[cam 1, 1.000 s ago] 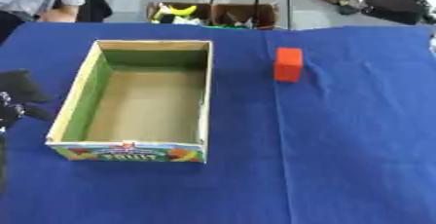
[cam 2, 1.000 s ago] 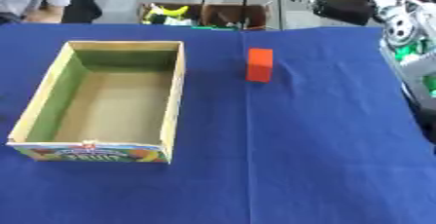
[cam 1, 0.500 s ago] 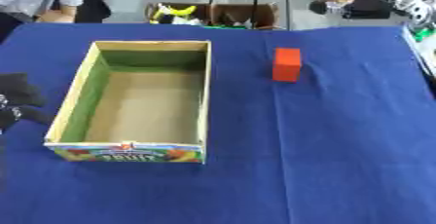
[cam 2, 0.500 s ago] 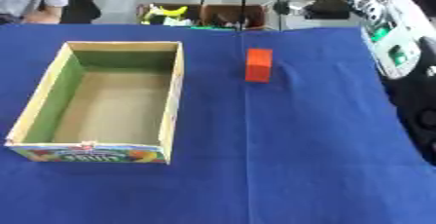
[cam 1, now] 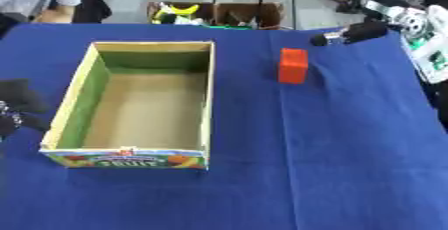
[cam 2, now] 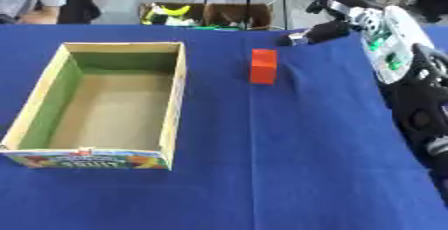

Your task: Pick up objects on the table and place them in the box.

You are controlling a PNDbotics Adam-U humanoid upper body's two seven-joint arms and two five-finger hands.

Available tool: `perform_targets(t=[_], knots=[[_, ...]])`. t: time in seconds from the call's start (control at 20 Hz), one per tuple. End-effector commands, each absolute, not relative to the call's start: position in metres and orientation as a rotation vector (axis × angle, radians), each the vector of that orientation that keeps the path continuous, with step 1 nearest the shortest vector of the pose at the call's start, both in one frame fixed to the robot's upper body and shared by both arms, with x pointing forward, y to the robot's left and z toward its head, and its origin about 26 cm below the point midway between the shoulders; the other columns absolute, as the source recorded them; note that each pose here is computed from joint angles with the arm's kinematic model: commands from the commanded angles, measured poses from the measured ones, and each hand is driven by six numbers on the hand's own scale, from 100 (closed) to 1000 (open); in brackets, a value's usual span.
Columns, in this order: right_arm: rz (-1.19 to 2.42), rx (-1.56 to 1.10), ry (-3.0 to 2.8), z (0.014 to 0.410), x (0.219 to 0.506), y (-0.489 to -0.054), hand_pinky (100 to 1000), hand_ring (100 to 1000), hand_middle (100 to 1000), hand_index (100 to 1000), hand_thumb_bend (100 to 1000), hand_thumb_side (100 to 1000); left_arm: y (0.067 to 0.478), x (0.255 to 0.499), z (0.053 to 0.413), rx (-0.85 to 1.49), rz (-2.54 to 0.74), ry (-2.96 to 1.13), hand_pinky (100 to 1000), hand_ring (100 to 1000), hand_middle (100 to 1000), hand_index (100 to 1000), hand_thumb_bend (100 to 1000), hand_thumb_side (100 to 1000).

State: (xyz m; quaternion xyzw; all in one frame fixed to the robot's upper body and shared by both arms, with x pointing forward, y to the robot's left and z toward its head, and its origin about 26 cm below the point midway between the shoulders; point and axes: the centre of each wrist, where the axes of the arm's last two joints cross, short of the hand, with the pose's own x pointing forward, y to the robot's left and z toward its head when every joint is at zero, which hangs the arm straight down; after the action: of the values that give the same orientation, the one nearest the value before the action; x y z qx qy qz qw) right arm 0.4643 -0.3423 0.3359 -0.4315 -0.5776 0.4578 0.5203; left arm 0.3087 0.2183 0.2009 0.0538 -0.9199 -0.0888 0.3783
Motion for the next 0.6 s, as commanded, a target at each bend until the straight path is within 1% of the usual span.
perform_targets(t=[0.05,0.2,0.4,0.6], knots=[[1.114,-1.036,-1.404,0.350,0.463,-0.336,867,1000,894,920,868,627,0.219,0.306,0.208,0.140,-0.250,-2.376,484,589,573,731,100,999],[1.141,-1.007,-1.405,0.350,0.465,-0.330,868,1000,894,924,837,536,0.219,0.306,0.208,0.139,-0.251,-2.375,484,589,573,731,100,1000],[1.190,-0.936,-1.408,0.350,0.466,-0.323,868,1000,892,925,767,465,0.219,0.306,0.208,0.136,-0.255,-2.372,484,589,574,731,100,1000],[1.217,-0.913,-1.397,0.350,0.467,-0.317,863,1000,888,922,746,453,0.219,0.306,0.208,0.133,-0.257,-2.373,484,589,574,731,100,1000]])
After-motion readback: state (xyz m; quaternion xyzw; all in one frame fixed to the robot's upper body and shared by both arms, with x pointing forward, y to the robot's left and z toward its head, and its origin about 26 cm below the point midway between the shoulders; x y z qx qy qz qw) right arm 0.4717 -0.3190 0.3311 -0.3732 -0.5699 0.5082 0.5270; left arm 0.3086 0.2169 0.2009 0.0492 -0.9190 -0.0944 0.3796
